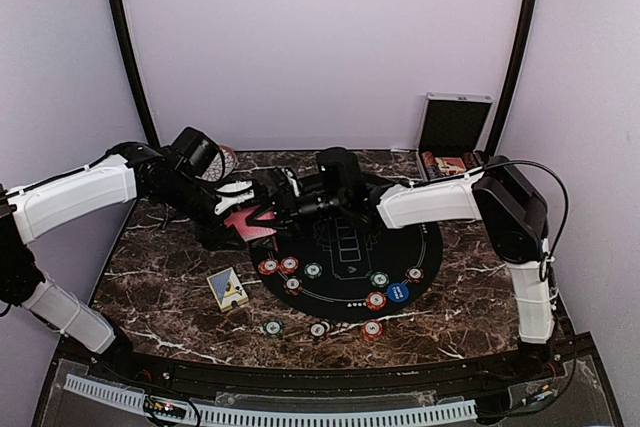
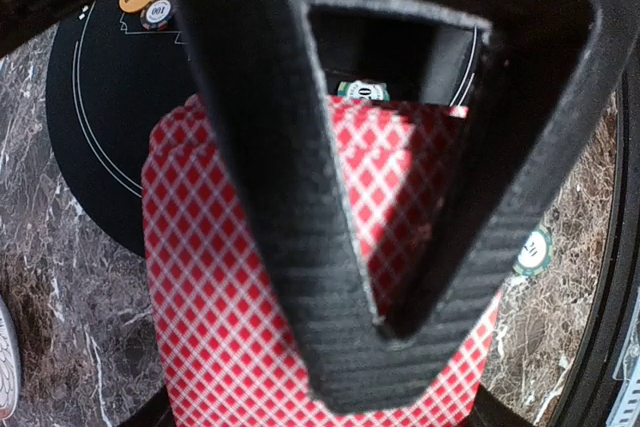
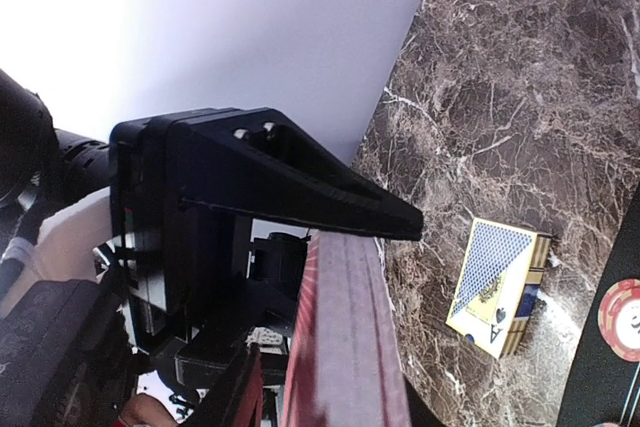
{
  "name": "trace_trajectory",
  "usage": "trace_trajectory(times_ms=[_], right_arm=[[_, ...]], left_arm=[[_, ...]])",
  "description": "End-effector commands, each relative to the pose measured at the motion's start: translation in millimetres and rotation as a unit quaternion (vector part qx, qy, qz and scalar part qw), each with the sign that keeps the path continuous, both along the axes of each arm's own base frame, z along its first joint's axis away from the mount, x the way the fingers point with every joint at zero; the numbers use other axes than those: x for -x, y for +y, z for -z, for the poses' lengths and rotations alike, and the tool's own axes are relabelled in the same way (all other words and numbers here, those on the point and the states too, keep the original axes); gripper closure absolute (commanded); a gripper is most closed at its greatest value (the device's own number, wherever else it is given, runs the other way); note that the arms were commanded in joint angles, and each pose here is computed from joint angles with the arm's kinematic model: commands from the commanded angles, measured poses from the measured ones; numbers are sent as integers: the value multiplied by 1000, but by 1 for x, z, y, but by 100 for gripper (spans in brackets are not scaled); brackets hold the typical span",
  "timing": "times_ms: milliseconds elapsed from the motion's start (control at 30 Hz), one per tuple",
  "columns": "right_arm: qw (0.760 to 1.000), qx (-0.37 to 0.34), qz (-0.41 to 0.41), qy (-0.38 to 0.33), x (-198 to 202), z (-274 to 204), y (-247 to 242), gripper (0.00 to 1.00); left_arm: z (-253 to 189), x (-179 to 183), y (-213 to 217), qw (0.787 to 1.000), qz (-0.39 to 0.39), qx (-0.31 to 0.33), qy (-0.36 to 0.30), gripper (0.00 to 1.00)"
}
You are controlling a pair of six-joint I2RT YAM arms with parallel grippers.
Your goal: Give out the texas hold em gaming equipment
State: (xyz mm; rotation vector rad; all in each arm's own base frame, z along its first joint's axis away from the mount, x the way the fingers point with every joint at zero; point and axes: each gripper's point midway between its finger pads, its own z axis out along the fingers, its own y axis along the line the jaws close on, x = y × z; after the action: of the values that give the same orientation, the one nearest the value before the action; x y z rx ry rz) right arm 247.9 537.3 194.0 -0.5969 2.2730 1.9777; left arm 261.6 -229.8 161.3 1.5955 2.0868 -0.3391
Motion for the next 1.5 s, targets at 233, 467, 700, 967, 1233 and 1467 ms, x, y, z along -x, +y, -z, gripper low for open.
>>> trace_trajectory(times_ms=[233,467,700,967,1233,1467], right_arm=[[1000,-26,-17,-6,6,-7,2,91],[999,-29,-16,-1,7,-7,-1,94],[999,-43,-19,4,9,-15,-1,94],[998,-50,-20,18,9,-17,1,94],[998,-43,-20,31,9,-11,1,92],[998,-32,-17,43,5,0,0,77]], left_arm=[[-26,-5,-18,999,-1,50,-6,14],[-36,-6,-26,996,2,83,-18,1],[-29,-6,-28,997,19,76,-19,1],[-28,-10,-29,996,26,74,-31,6],[-26,-16,-28,996,24,68,-48,30],[-23,-13,-26,997,33,58,-49,58]])
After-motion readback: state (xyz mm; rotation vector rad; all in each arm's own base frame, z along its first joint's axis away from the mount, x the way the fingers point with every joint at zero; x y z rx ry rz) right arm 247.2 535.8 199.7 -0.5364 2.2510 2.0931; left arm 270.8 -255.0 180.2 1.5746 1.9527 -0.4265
